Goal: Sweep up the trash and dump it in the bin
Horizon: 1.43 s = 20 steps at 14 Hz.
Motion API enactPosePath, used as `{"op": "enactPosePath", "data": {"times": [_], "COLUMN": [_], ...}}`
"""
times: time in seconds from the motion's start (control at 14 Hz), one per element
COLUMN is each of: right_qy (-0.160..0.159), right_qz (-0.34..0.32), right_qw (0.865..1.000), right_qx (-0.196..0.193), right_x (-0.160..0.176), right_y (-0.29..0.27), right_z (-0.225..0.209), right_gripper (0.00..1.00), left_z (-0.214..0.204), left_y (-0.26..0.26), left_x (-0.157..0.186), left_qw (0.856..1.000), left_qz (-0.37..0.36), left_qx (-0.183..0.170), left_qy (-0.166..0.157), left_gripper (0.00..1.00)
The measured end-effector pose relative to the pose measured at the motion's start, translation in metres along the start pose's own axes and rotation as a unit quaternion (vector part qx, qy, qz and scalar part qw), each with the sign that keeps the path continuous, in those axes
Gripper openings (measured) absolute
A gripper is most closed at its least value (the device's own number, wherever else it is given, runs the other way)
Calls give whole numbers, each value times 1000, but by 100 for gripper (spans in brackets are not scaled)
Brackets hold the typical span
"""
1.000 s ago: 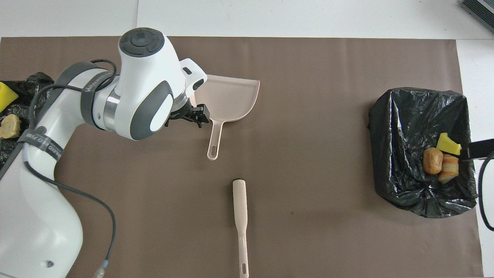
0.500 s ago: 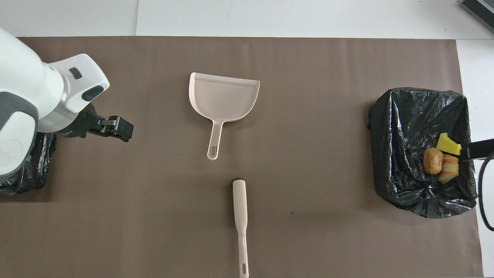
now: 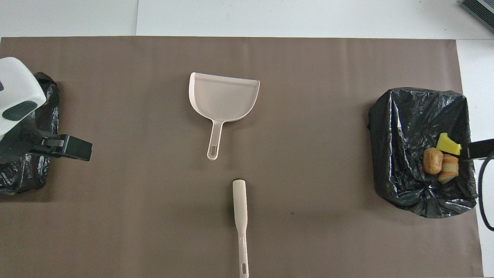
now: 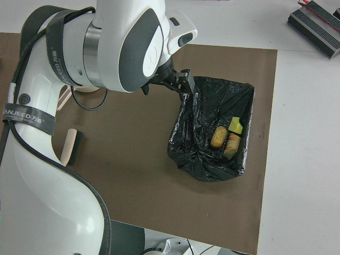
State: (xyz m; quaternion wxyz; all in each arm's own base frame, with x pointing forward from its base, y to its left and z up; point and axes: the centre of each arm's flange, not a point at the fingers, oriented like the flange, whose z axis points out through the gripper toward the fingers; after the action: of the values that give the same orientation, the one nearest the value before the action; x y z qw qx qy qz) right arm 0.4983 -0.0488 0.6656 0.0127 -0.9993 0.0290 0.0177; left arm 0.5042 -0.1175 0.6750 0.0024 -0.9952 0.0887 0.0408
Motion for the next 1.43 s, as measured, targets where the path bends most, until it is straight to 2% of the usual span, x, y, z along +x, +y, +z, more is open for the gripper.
{"op": "enactPosePath", "data": {"times": [0.29, 0.64, 1.43], "right_qy": [0, 0, 0], "right_qz": [0, 0, 0], "right_qw": [1000, 1000, 1000], "right_qx": [0, 0, 0], "right_x": [0, 0, 0], "right_y": [0, 0, 0], "right_z": [0, 0, 0], "right_gripper": [100, 100, 100], "left_z": [2, -9, -16], "left_y": [-9, -49, -50], "left_x": [1, 3, 4], "left_qw": [1000, 1000, 1000], "left_qz": [-1, -21, 3], "left_qx": [-1, -5, -6], "left_qy": [-4, -6, 0], "left_gripper": [100, 100, 100]}}
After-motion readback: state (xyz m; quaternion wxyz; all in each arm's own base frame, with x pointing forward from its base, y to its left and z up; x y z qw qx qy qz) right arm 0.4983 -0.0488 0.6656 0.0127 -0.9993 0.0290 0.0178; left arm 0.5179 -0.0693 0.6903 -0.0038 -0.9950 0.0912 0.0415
